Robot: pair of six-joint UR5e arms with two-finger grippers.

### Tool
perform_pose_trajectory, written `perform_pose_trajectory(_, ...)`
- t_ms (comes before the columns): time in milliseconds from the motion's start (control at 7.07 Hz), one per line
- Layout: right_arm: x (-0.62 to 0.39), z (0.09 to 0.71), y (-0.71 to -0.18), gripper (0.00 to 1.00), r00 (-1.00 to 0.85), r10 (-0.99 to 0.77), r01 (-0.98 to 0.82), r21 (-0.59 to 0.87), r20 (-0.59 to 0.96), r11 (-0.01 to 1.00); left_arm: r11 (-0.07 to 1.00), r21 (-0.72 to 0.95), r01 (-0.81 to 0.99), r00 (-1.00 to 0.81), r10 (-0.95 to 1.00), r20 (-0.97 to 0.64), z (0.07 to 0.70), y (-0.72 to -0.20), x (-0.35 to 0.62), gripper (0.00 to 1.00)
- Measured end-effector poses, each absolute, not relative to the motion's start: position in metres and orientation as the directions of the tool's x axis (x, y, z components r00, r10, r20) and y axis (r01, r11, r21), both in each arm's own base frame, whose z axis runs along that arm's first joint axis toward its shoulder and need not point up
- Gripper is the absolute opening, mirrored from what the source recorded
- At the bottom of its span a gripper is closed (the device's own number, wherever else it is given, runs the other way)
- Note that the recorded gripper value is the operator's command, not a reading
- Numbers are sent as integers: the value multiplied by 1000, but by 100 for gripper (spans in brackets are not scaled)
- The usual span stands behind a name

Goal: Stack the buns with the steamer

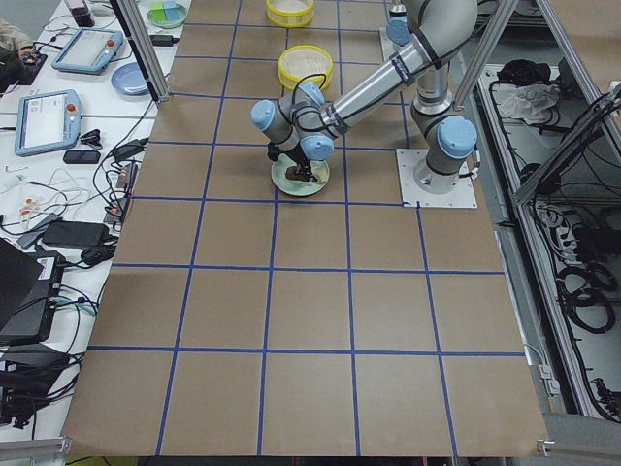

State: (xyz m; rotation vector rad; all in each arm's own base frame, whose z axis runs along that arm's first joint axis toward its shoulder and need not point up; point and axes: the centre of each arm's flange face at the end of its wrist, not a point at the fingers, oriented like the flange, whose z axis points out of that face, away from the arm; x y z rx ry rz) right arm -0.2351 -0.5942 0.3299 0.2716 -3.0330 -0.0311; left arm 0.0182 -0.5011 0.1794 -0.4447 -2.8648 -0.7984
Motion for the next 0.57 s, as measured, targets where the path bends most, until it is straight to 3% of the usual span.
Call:
perform_pose_trajectory(142, -261, 305, -601, 93, -966, -244, -246, -4, 88, 969, 814, 493, 307, -950, 235, 204, 176, -503, 19, 0)
perform_pose_trajectory(283, -287, 274, -604, 84, -947, -314, -316, -33, 72, 948, 821, 494, 287, -957, 217, 195, 176, -506, 20, 0)
perform_pose_trajectory(566, -318, 229, -603, 29, -929, -367, -369, -50, 42, 928, 847, 473, 242, -968, 175, 181, 186, -519, 21, 0)
